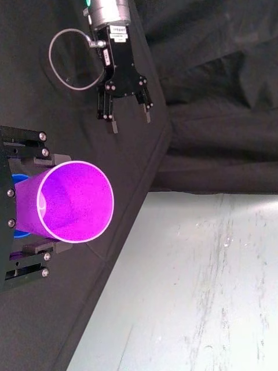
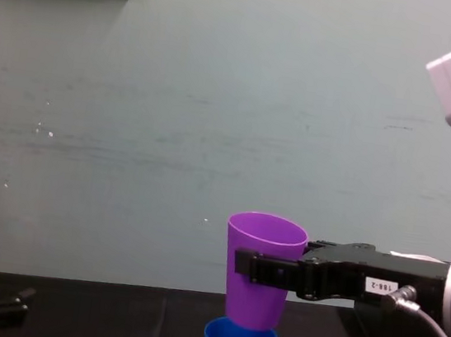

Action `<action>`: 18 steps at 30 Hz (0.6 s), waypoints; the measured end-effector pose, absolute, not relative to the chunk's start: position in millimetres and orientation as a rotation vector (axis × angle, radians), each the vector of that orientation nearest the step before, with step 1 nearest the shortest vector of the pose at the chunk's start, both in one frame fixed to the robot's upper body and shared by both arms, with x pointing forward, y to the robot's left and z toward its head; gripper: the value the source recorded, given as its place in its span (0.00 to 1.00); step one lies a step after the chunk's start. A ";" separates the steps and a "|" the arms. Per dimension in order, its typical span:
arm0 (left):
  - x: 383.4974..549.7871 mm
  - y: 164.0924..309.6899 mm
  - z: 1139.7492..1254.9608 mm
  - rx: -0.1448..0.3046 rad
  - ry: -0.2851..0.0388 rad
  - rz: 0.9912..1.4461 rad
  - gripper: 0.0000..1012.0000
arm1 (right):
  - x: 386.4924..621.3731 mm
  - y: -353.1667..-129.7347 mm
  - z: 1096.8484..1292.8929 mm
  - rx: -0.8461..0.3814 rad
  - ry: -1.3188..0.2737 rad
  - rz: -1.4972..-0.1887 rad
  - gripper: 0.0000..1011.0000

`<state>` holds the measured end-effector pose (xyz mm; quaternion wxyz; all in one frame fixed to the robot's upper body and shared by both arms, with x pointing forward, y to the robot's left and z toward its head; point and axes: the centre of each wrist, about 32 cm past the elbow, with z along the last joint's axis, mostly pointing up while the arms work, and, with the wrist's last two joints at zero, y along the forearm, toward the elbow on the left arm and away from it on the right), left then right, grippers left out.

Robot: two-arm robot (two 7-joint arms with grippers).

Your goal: Stack the three plastic cups sequentially using one hand.

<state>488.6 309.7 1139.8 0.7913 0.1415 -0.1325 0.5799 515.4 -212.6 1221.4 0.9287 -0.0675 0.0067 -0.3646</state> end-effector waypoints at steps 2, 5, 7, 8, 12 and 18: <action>488.6 309.7 1139.8 0.304 -0.285 1.248 1.00 | 517.1 -211.2 1220.3 -0.142 0.015 -0.747 0.72; 488.6 309.7 1139.8 0.304 -0.285 1.248 1.00 | 519.1 -209.3 1218.8 -0.147 0.017 -0.747 0.73; 488.6 309.7 1139.8 0.305 -0.285 1.248 1.00 | 520.2 -208.0 1217.8 -0.149 0.018 -0.747 0.72; 488.6 309.7 1139.8 0.304 -0.285 1.248 1.00 | 520.6 -207.5 1217.4 -0.150 0.019 -0.746 0.72; 488.6 309.7 1139.8 0.304 -0.285 1.248 1.00 | 521.9 -205.8 1215.8 -0.154 0.021 -0.746 0.72; 488.6 309.7 1139.8 0.304 -0.285 1.248 1.00 | 522.5 -204.5 1215.1 -0.156 0.021 -0.743 0.72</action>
